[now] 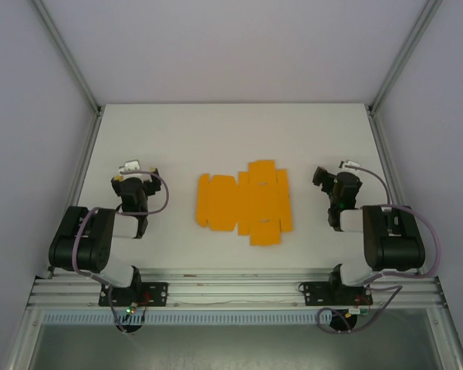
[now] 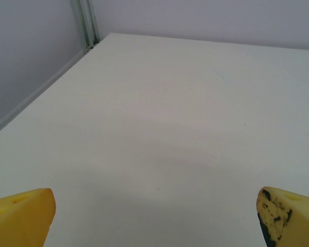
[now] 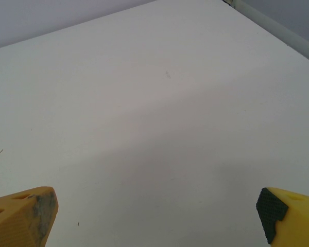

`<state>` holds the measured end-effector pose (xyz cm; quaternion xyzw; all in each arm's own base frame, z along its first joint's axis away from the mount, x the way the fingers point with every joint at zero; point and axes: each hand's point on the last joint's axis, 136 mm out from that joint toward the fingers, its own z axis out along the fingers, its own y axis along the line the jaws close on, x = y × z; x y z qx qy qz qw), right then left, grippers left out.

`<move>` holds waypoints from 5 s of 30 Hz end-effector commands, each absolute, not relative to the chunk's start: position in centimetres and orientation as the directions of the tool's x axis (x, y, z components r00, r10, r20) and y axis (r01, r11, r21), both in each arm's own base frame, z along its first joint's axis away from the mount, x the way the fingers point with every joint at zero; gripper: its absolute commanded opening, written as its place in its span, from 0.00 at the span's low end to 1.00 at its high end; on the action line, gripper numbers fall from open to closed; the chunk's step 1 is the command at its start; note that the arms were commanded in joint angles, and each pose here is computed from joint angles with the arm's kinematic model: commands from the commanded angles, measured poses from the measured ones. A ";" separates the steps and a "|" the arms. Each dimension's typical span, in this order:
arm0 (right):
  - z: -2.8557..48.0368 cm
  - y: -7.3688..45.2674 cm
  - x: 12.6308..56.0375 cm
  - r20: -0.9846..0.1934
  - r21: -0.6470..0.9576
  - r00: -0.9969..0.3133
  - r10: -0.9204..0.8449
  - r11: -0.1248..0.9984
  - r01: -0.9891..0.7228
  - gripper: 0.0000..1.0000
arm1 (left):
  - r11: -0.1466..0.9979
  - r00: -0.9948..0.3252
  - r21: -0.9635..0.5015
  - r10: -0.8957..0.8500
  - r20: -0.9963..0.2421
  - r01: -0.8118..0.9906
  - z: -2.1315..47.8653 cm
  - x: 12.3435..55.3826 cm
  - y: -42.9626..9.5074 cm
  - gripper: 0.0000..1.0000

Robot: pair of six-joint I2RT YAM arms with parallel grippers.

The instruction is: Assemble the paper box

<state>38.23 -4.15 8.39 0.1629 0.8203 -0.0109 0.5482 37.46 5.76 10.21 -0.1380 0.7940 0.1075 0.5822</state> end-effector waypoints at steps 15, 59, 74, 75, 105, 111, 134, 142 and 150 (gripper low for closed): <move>16.0 9.3 37.4 -0.697 0.407 -0.611 0.374 0.909 0.092 0.67 | 0.902 -0.498 -0.389 -0.429 -0.754 -0.189 14.3 35.9 -2.3 1.00; 12.5 14.3 35.7 -0.625 0.385 -0.741 0.248 0.923 -0.016 0.88 | 0.725 -0.690 -0.633 -0.313 -0.653 0.270 17.9 37.4 -21.6 0.00; 21.0 12.2 32.9 -0.686 0.617 -0.660 0.308 0.727 -0.302 0.92 | 0.602 -0.476 -0.604 -0.382 -0.792 0.523 31.2 33.2 -21.0 0.00; 21.4 12.5 33.0 -0.687 0.626 -0.657 0.310 0.712 -0.318 0.91 | 0.600 -0.469 -0.602 -0.385 -0.795 0.527 31.6 33.0 -20.8 0.00; 15.0 14.1 32.8 -0.711 0.133 -0.629 -0.314 0.818 -0.559 0.00 | 0.942 -0.500 -0.270 -0.334 -0.799 -0.199 22.3 33.3 -7.5 1.00; 12.3 14.1 36.6 -0.599 -0.232 -0.573 -0.560 0.806 -0.545 0.00 | 0.897 -0.586 -0.437 -0.319 -0.745 0.067 22.2 35.4 -14.3 1.00; 13.3 21.1 36.2 -0.706 -0.473 -0.115 -0.699 0.586 -0.657 0.00 | 0.700 -0.773 -0.684 -0.313 -0.552 0.205 18.0 43.6 -24.3 1.00; 14.0 21.9 35.2 -0.734 -0.449 -0.074 -0.675 0.564 -0.693 0.00 | 0.662 -0.786 -0.730 -0.356 -0.506 0.169 16.0 44.6 -23.5 1.00; 14.4 21.5 35.6 -0.728 -0.482 -0.063 -0.683 0.575 -0.661 0.00 | 0.757 -0.770 -0.649 -0.368 -0.521 0.078 15.2 44.4 -21.0 0.98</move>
